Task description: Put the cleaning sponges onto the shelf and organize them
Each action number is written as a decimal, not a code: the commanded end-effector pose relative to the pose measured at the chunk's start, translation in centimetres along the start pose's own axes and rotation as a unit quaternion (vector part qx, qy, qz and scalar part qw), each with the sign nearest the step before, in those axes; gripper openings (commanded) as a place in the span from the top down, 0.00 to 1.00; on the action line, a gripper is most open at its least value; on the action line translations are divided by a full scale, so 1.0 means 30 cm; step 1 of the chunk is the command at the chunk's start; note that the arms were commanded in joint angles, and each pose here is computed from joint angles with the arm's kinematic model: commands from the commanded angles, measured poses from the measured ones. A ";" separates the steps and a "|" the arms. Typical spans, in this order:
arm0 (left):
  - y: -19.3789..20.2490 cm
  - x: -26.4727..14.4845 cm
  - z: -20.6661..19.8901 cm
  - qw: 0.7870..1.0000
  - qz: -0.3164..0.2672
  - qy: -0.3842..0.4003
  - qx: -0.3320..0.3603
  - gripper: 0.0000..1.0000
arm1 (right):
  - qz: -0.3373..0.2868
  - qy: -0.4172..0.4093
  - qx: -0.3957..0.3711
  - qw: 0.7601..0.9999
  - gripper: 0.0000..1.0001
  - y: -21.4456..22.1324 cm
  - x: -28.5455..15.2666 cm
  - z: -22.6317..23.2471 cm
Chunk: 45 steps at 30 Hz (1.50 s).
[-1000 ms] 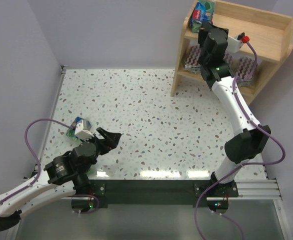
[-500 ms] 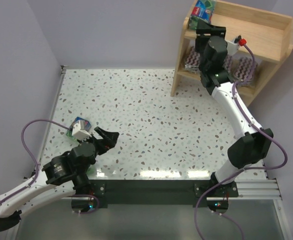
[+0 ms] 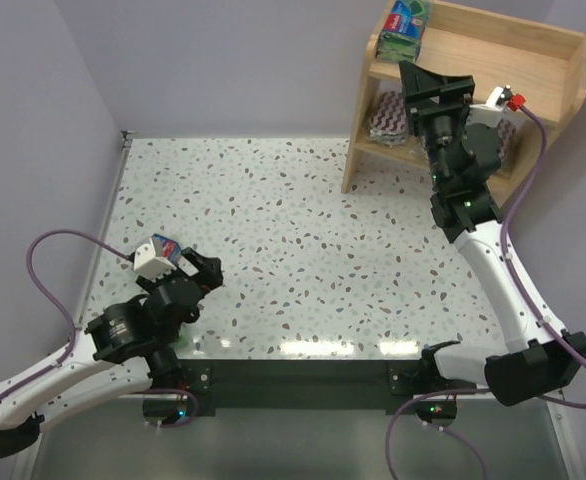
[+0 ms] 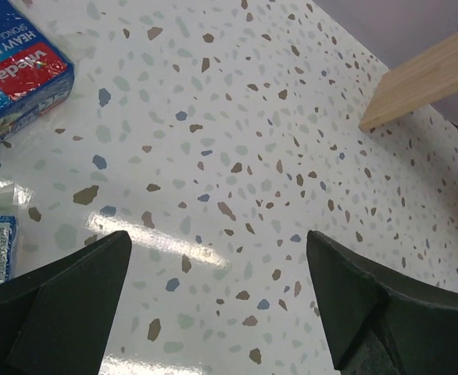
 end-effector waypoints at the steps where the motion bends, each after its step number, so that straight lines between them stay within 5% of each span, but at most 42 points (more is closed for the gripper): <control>1: -0.014 0.018 0.023 0.999 -0.028 -0.025 0.008 0.00 | 0.041 -0.070 -0.046 0.996 0.22 0.021 -0.076 0.064; 13: 0.032 0.177 0.073 0.993 0.016 -0.080 0.082 0.00 | 0.168 -0.114 -0.136 0.970 0.20 0.117 -0.266 0.017; 19: -0.112 0.308 0.162 0.983 -0.009 -0.161 0.091 0.00 | 0.269 -0.104 -0.199 0.937 0.20 0.249 -0.424 -0.147; 24: -0.245 0.379 0.304 0.966 -0.041 -0.254 0.039 0.00 | 0.366 -0.081 -0.195 0.906 0.20 0.395 -0.572 -0.334; 32: -0.411 0.280 0.484 0.921 -0.175 -0.346 -0.045 0.00 | 0.437 -0.067 -0.181 0.879 0.20 0.513 -0.708 -0.492; 38: -0.326 0.357 0.675 0.911 -0.087 -0.380 -0.137 0.02 | 0.464 -0.069 -0.180 0.865 0.20 0.546 -0.748 -0.530; 45: -0.259 0.424 0.666 0.931 -0.059 -0.322 -0.161 0.06 | 0.468 -0.070 -0.187 0.861 0.20 0.542 -0.769 -0.535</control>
Point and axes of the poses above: each gripper's point midway between its finger pads, its own x axis out along the fingers, its own z axis along the line the jaws close on, y = z × x, the point moved 2 cm from there along -x, back along the fingers, and after that the axes turned 14 degrees about -x, right-handed, at the moved point
